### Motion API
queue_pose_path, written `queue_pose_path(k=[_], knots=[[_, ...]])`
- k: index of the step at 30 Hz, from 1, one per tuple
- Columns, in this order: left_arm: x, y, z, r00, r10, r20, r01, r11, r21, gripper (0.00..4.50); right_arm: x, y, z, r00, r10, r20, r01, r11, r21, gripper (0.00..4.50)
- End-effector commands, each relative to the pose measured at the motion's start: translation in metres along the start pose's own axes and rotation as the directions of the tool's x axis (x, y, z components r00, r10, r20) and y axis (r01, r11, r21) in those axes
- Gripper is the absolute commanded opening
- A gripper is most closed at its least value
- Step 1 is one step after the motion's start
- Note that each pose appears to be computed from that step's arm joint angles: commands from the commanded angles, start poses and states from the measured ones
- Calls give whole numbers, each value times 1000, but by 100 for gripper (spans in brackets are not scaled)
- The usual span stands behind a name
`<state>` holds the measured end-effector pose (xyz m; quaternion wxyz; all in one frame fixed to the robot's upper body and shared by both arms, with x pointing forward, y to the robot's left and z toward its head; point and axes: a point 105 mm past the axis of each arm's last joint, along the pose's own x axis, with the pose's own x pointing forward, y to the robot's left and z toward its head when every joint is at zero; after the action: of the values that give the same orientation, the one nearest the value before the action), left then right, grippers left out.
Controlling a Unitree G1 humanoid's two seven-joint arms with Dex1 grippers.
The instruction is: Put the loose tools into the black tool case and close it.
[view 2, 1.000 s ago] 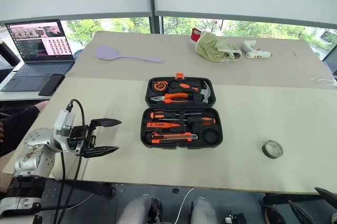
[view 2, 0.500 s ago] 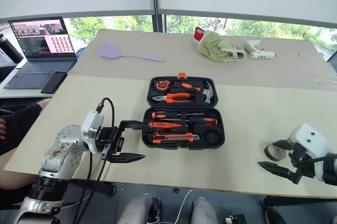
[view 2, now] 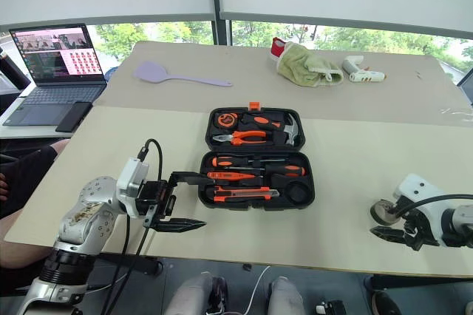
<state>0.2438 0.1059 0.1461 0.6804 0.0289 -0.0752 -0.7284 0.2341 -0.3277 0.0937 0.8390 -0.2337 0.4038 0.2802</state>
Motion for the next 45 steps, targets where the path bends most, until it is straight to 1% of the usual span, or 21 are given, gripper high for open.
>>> queue_pose_path(k=[1, 2, 5, 7, 8, 9, 10, 11, 12, 14, 17, 22, 25, 29, 35, 42, 45], knots=[[3, 0, 7, 1000, -28, 8, 27, 999, 45, 450, -1, -8, 0, 1000, -10, 0, 10, 1000, -28, 201], [3, 1, 8, 1000, -28, 7, 28, 998, 48, 450, -1, -9, 1, 1000, -11, 4, 11, 999, -32, 177], [3, 2, 8, 1000, -23, 8, 22, 998, 55, 450, -2, -12, 7, 1000, -4, 20, 5, 998, -55, 73], [2, 3, 6, 1000, -12, 8, 12, 998, 56, 450, -4, -11, 16, 999, 18, 42, -14, 995, -94, 1], [1, 3, 6, 1000, -7, 7, 6, 998, 56, 450, -5, -8, 23, 997, 40, 60, -32, 992, -123, 1], [-1, 4, 5, 1000, 5, 5, -5, 998, 55, 450, -6, 0, 41, 989, 91, 113, -73, 986, -150, 1], [-2, 4, 5, 1000, 12, 4, -12, 998, 54, 450, -7, 6, 52, 981, 128, 148, -103, 980, -169, 1], [-5, 5, 4, 1000, 31, -2, -31, 998, 54, 450, -8, 19, 74, 958, 189, 213, -153, 972, -178, 1], [-7, 6, 3, 999, 44, -6, -44, 998, 54, 450, -9, 28, 88, 940, 231, 251, -188, 965, -185, 1], [-12, 8, 2, 997, 76, -17, -75, 996, 55, 450, -10, 48, 112, 901, 321, 292, -259, 937, -232, 1], [-22, 9, -1, 989, 141, -34, -139, 989, 55, 450, -4, 74, 138, 859, 418, 296, -335, 896, -292, 1], [-32, 5, -7, 976, 213, -54, -210, 976, 47, 450, 24, 83, 158, 890, 398, 222, -324, 895, -306, 1], [-31, 2, -9, 972, 228, -55, -226, 973, 45, 450, 36, 87, 161, 892, 410, 192, -342, 888, -309, 1], [-30, 0, -9, 968, 246, -53, -243, 969, 50, 450, 49, 87, 144, 906, 411, 103, -364, 879, -307, 1], [-34, -2, -8, 961, 266, -69, -262, 963, 65, 450, 47, 77, 133, 933, 360, 29, -332, 887, -321, 1], [-34, -2, -9, 958, 279, -63, -274, 959, 74, 450, 46, 75, 129, 932, 362, 13, -340, 889, -306, 1], [-34, -1, -11, 957, 282, -61, -278, 958, 75, 450, 47, 76, 133, 926, 377, 30, -350, 883, -313, 1]])
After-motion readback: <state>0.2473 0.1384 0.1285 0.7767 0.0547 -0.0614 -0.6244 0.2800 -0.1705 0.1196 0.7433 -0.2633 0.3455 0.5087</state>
